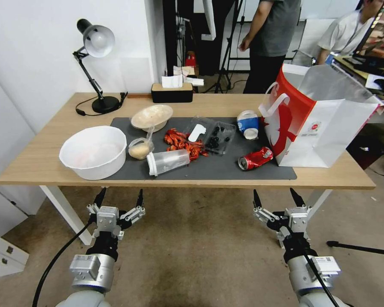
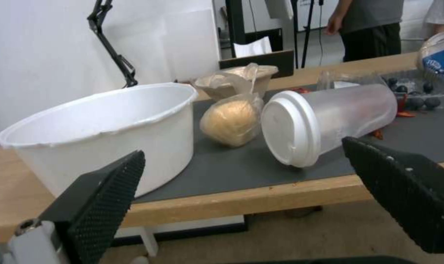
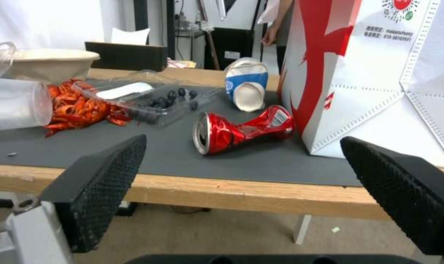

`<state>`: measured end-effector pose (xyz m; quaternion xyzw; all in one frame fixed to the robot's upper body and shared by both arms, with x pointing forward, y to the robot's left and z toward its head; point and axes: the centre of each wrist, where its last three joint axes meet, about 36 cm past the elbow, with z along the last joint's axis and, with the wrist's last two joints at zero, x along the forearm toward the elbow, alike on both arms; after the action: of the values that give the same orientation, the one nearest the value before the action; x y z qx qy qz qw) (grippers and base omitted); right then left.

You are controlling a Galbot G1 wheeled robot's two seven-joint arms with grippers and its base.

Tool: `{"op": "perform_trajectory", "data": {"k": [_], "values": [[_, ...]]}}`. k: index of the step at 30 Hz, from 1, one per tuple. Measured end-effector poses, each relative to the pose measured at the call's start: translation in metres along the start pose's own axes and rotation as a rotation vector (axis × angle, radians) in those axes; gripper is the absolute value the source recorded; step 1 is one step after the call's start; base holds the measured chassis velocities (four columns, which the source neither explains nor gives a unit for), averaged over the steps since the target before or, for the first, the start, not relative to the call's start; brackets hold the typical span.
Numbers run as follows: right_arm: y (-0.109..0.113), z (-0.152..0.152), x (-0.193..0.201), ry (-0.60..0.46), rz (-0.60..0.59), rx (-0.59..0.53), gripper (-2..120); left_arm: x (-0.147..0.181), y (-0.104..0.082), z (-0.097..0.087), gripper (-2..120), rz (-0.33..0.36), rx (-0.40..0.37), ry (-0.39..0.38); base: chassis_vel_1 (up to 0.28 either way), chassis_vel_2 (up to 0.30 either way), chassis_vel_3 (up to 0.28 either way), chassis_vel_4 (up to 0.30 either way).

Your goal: Pick up the trash from the table and place it into the takeout bag.

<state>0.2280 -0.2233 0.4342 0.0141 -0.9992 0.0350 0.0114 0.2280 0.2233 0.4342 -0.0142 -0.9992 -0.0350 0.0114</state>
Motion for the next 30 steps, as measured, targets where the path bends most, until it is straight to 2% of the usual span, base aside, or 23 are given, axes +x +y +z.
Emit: {"op": "perform_trajectory", "data": {"k": [23, 27, 29, 30], "values": [[0.000, 0.000, 0.000, 0.000, -0.001, 0.000, 100, 0.000, 0.000, 0.000, 100, 0.000, 0.000, 0.000, 0.000, 0.000, 0.000, 0.000], [-0.002, -0.003, -0.010, 0.001, -0.031, -0.012, 100, -0.007, 0.001, -0.001, 100, -0.017, 0.009, -0.011, 0.000, 0.000, 0.000, 0.000], [-0.007, -0.012, -0.035, 0.021, -0.110, -0.038, 100, -0.025, 0.003, -0.001, 100, -0.062, 0.033, -0.020, 0.000, 0.000, 0.000, 0.000], [-0.007, -0.012, -0.035, 0.021, -0.110, -0.038, 100, -0.025, 0.003, -0.001, 100, -0.062, 0.033, -0.020, 0.000, 0.000, 0.000, 0.000]]}}
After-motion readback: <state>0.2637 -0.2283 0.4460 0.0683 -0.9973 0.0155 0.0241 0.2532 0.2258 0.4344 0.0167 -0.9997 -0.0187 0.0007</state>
